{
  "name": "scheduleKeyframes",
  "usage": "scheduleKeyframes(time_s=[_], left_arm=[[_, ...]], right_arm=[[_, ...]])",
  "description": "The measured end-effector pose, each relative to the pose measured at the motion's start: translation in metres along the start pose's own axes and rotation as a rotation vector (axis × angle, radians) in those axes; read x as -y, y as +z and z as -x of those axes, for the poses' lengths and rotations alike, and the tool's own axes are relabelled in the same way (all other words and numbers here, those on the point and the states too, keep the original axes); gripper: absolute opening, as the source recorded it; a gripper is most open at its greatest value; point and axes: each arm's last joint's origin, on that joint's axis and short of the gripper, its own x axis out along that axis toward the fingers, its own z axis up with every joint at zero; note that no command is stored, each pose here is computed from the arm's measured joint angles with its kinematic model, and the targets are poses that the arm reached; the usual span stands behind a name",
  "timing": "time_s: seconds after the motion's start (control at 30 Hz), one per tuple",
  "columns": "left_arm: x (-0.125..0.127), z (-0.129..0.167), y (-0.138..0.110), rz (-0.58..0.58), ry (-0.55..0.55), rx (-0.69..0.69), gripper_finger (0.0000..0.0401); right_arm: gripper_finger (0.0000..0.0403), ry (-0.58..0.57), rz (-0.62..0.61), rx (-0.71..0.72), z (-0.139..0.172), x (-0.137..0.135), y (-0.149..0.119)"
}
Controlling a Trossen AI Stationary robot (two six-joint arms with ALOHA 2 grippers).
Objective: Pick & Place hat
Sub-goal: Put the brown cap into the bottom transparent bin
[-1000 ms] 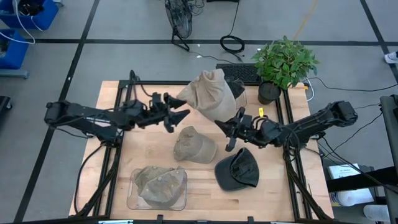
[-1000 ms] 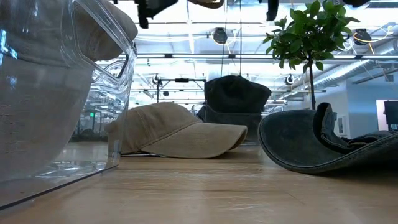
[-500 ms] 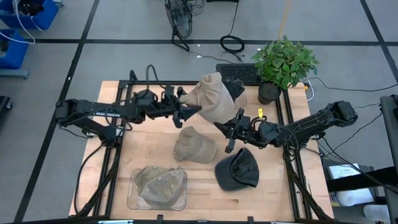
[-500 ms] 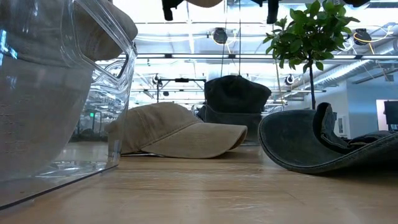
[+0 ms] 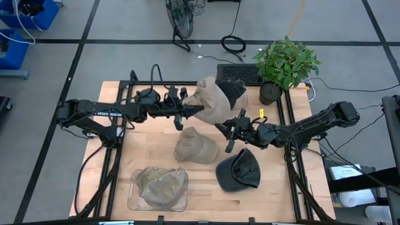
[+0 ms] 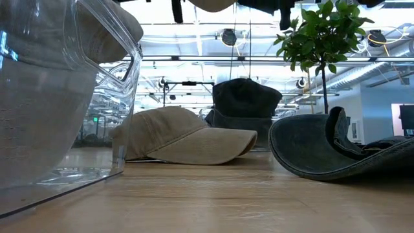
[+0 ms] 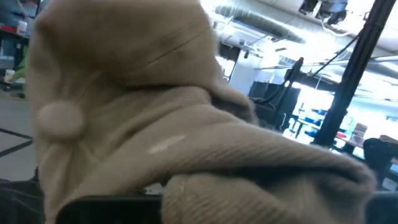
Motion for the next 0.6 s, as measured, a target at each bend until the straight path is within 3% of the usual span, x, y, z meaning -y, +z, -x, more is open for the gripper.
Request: scheduleKeyframes(time_s=[0.2, 0.33, 0.6], left_arm=[[-0.001, 0.008, 0.008, 0.029, -0.023, -0.036, 0.0012], [0.007, 0.020, 0.015, 0.070, -0.051, -0.133, 0.0013], [0.044, 0.049, 0.046, 0.038, 0.047, -0.289, 0.0012]], right_arm=[[0.0139, -0.020, 0.028, -0.116, 0.008, 0.006, -0.003], [0.0178, -0.047, 0.047, -0.221, 0.016, 0.013, -0.007], [0.0198, -0.082, 0.107, -0.294, 0.026, 0.021, -0.006]])
